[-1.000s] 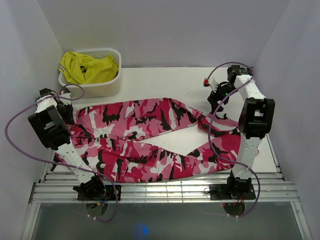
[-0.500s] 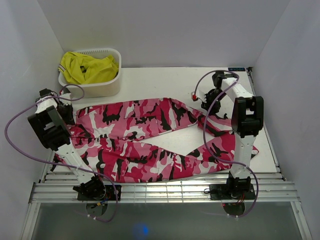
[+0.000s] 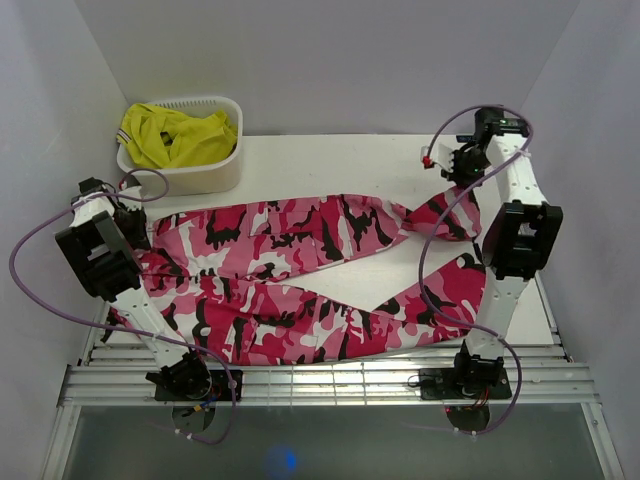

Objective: Fold and stack the trousers
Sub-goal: Flatten the trousers out

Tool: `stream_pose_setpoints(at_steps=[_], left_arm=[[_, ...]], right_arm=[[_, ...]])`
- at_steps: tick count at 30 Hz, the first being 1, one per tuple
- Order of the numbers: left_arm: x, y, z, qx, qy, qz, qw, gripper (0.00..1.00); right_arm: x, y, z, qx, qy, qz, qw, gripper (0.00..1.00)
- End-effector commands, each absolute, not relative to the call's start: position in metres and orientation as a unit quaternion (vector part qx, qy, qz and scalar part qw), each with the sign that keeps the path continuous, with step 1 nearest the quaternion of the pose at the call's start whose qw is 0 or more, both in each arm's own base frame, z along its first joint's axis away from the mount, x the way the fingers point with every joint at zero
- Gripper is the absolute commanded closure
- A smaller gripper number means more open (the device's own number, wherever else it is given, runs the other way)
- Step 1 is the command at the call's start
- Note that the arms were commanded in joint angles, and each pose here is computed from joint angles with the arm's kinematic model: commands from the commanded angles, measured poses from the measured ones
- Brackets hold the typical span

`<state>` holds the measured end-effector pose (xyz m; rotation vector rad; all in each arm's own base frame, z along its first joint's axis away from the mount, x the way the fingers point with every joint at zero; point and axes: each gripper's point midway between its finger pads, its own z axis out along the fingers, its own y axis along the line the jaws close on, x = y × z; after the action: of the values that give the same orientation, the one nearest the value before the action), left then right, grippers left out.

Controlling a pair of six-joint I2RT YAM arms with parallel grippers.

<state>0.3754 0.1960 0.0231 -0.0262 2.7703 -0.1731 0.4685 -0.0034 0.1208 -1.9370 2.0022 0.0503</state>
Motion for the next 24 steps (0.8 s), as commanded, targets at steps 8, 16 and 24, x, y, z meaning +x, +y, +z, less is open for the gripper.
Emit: stream_pose_setpoints(at_steps=[8, 16, 24], left_arm=[[0.363, 0.176, 0.03, -0.007, 0.979, -0.095, 0.179, 0.95], [0.362, 0.175, 0.029, -0.007, 0.979, -0.099, 0.178, 0.96], [0.365, 0.166, 0.065, 0.046, 0.969, -0.111, 0.215, 0.76]], right_arm=[[0.358, -0.061, 0.169, -0.708, 0.674, -0.066, 0.2, 0.92], [0.313, -0.113, 0.137, -0.735, 0.581, -0.268, 0.223, 0.92], [0.324, -0.115, 0.157, -0.665, 0.65, -0.242, 0.276, 0.29]])
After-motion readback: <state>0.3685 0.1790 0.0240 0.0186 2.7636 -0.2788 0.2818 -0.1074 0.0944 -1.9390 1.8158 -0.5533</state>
